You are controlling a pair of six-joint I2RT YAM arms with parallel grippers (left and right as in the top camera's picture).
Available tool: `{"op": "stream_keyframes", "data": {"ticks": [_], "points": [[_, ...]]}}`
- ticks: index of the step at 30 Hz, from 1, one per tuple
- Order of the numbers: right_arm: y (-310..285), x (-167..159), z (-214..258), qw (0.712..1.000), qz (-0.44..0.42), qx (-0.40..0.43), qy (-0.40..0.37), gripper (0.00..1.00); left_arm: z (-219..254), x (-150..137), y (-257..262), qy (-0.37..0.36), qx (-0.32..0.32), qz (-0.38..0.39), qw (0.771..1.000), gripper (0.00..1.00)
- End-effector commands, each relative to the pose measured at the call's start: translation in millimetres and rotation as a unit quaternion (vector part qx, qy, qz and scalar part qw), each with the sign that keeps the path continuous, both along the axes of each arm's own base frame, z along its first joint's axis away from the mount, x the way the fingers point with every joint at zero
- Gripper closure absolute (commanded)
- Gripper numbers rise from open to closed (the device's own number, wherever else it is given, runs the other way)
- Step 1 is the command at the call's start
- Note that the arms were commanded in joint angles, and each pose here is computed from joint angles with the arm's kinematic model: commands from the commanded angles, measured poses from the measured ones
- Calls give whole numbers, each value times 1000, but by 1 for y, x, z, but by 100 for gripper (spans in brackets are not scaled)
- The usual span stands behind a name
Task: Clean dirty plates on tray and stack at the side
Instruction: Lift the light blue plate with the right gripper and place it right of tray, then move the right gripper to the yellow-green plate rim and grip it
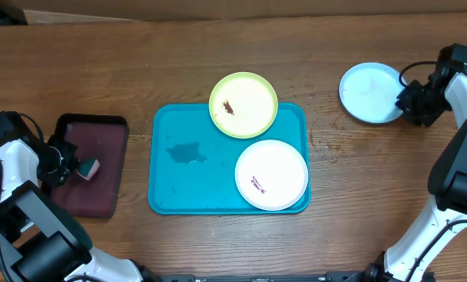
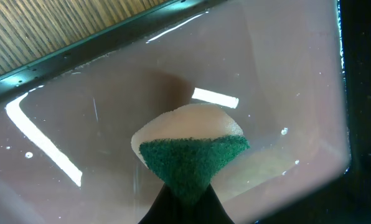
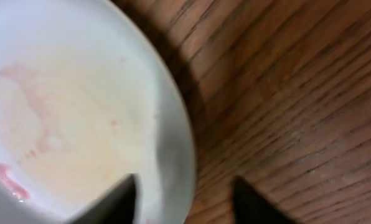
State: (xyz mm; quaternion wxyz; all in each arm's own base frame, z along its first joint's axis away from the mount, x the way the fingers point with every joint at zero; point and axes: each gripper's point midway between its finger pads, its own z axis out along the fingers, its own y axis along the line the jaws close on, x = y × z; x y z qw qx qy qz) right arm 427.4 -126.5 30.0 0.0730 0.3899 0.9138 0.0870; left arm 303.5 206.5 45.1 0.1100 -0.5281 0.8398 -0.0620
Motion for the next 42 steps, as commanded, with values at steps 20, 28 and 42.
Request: {"op": "stream_keyframes", "data": {"ticks": [20, 28, 42], "points": [[275, 31, 29, 948, 301, 39, -95, 5, -5, -2, 0, 9, -3, 1, 1000, 96], [313, 69, 47, 880, 414, -109, -208, 7, -5, -2, 0, 9, -3, 1, 1000, 96], [327, 60, 28, 872, 443, -77, -194, 50, -4, -2, -1, 6, -8, 0, 1000, 96]]}}
